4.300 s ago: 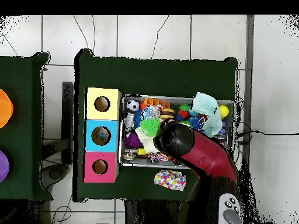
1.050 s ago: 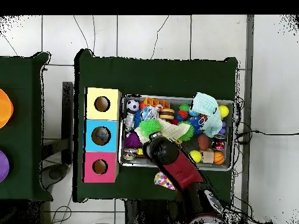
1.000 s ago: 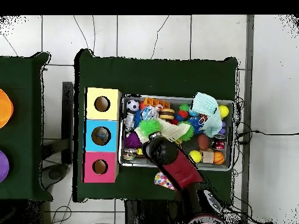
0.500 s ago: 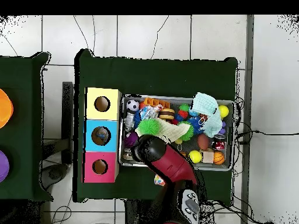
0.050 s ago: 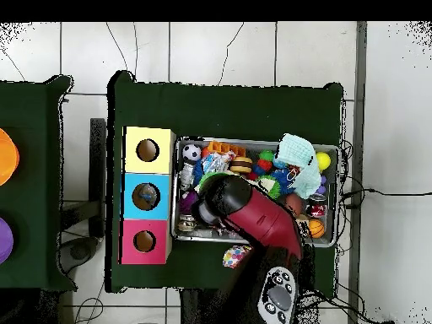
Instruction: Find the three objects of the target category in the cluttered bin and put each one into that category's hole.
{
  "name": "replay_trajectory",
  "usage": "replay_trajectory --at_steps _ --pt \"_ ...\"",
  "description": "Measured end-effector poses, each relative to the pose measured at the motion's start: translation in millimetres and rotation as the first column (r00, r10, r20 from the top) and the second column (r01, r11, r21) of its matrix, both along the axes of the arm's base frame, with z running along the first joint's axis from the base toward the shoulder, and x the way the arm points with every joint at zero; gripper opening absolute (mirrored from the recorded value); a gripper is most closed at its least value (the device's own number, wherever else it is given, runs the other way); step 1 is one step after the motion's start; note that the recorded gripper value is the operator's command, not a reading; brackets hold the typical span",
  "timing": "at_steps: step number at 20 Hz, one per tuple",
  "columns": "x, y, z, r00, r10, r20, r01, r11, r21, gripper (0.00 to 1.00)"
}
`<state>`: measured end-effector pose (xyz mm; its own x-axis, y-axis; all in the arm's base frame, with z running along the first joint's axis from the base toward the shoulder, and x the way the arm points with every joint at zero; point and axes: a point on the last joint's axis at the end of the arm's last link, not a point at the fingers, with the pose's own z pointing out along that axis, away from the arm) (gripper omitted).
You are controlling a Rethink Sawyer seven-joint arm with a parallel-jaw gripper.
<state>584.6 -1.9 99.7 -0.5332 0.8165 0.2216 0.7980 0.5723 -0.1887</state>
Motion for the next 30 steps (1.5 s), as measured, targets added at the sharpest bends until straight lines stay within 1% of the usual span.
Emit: replay_trajectory --at_steps 1,2,3,5,6,10,15,20,23,25,26,30 --pt "6.0 -5 3 0.9999 -0.001 0.012 0.001 1.0 -0.009 1.0" --pt "15.4 -13 7 0.9994 -0.001 0.035 0.002 0.9997 -0.025 1.0" --pt "20.5 -19 8 0.9988 -0.001 0.049 0.003 0.9993 -0.036 1.0" --pt "25.7 -26 8 0.9979 -0.002 0.065 0.006 0.9987 -0.051 1.0" --pt "30.3 -32 6 0.9967 -0.001 0.081 0.007 0.9978 -0.067 1.0" --pt "41.3 -46 -2 0.9935 0.007 0.114 0.005 0.9942 -0.108 1.0" --pt "51.3 -62 -14 0.9937 0.019 0.111 -0.003 0.9903 -0.139 1.0" --pt "50.4 -77 -26 0.9954 0.021 0.093 -0.007 0.9883 -0.152 1.0" --pt "53.0 -84 -34 0.9959 0.027 0.087 -0.013 0.9871 -0.159 1.0" --pt "57.7 -90 -41 0.9958 0.032 0.086 -0.017 0.9861 -0.165 1.0" --pt "64.7 -96 -50 0.9955 0.038 0.087 -0.023 0.9851 -0.171 1.0" --pt "81.7 -105 -71 0.994 0.06 0.092 -0.043 0.9823 -0.182 1.0"
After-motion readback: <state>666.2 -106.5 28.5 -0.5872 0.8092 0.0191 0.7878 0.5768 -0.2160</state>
